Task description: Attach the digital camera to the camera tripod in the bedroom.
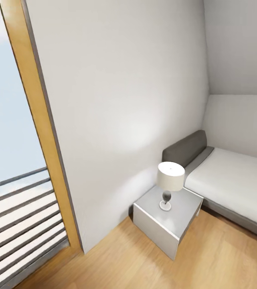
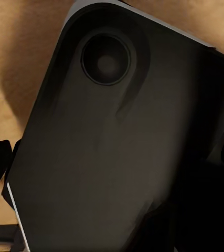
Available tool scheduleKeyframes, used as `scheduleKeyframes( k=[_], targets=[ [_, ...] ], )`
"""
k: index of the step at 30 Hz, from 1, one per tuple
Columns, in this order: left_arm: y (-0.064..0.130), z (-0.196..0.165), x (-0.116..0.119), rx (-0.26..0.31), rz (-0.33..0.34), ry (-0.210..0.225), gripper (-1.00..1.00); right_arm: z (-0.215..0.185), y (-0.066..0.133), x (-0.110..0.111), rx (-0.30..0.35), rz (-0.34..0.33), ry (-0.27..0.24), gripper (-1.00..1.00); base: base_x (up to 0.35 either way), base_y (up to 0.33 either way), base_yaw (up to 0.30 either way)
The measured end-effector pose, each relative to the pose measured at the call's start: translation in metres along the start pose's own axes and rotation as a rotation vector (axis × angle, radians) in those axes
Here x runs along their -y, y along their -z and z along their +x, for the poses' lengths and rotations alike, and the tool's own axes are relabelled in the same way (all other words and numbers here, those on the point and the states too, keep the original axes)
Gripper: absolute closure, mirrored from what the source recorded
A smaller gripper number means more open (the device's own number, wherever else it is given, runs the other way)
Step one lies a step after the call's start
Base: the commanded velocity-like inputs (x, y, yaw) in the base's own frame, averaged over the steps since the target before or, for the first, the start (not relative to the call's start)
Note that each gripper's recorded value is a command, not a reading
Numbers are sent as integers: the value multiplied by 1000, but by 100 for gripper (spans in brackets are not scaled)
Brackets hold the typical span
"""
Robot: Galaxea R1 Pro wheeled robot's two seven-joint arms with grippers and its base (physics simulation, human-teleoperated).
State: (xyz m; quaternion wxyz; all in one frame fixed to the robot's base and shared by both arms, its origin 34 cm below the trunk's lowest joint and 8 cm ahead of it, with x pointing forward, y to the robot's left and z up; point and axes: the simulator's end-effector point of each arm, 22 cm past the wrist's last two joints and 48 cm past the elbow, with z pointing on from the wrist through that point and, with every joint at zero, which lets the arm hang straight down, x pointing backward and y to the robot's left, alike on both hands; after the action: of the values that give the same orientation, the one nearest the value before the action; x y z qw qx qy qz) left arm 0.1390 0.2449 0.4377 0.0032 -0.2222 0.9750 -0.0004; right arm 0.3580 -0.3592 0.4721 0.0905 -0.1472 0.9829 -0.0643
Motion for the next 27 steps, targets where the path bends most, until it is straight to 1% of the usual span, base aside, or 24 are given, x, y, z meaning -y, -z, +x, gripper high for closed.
scheduleKeyframes(
  k=[5,23,27],
  targets=[
    [0,0,0,0,0,0,-100,0,0,0,0,0,0,-100,94,332,0],
    [0,-3,0,5,1,3,-100,2,0,-1,-6,2,1,-100,0,0,0],
    [0,-3,-1,5,0,3,-100,2,0,-1,-5,2,1,-100,90,0,0]
  ],
)
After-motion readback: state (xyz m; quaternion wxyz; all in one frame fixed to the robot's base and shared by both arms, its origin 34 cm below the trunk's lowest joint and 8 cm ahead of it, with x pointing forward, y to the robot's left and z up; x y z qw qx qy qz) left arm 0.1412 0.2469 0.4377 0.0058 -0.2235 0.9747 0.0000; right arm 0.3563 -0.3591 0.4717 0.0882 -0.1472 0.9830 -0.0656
